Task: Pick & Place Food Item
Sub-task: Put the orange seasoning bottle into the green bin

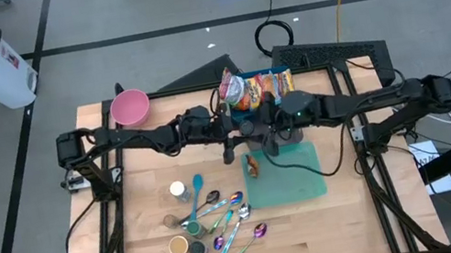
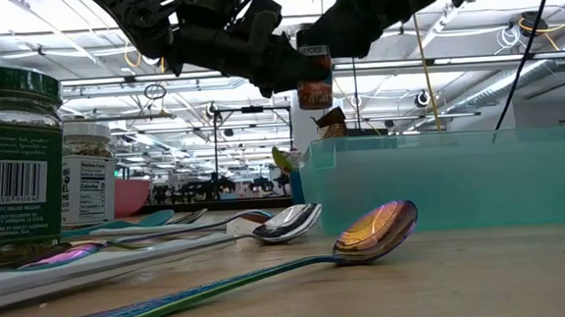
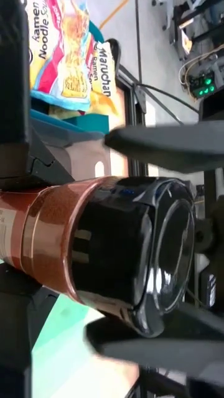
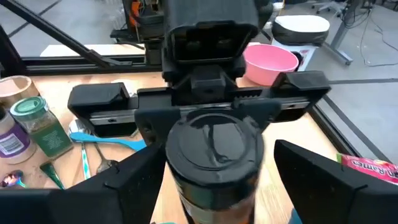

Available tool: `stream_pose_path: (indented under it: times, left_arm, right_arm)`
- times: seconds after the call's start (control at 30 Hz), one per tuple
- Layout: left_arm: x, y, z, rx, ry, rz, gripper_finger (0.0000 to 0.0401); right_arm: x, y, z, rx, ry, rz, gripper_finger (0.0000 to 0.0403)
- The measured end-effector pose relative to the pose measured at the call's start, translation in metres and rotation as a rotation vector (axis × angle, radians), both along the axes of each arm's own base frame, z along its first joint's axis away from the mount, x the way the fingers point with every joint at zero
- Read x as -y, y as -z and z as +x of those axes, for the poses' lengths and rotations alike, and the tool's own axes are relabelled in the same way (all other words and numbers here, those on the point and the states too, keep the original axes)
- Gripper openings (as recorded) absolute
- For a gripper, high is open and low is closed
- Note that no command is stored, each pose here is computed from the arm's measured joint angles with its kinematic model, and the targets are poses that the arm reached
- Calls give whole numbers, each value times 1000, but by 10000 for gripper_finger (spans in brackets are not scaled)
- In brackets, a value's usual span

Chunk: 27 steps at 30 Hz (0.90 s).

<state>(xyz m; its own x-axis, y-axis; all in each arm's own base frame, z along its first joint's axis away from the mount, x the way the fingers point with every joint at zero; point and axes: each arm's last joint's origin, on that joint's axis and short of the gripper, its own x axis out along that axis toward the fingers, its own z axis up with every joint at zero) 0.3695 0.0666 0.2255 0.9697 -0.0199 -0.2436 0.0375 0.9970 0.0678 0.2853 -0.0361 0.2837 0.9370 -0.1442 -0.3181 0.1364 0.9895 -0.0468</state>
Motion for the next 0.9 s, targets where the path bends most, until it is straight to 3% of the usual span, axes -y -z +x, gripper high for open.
stream_pose_path:
  times: [0.1, 0.27, 0.33, 0.5, 0.7, 0.8, 0.9]
  left_arm:
    - [0, 0, 0, -5, -5, -1, 131]
    - [1, 1, 0, -7, -6, -1, 131]
    - [2, 1, 0, -8, -3, -4, 133]
    - [7, -1, 1, -8, 5, 3, 235]
    - [8, -24, -22, -92, 13, -19, 357]
    - [3, -41, -39, -107, -10, -23, 390]
    - [-1, -50, -49, -121, -35, -39, 388]
  right_arm:
    - [0, 0, 0, 3, 20, -10, 272]
    - [0, -1, 0, 12, 20, -11, 199]
    - [0, -2, 0, 18, 19, -12, 191]
    - [-1, -10, -9, 26, 17, -5, 191]
    - [-7, -29, -44, 2, 42, 62, 191]
    - [-17, -29, -61, -73, 31, 122, 191]
    - [-30, -23, -73, -109, -5, 169, 191]
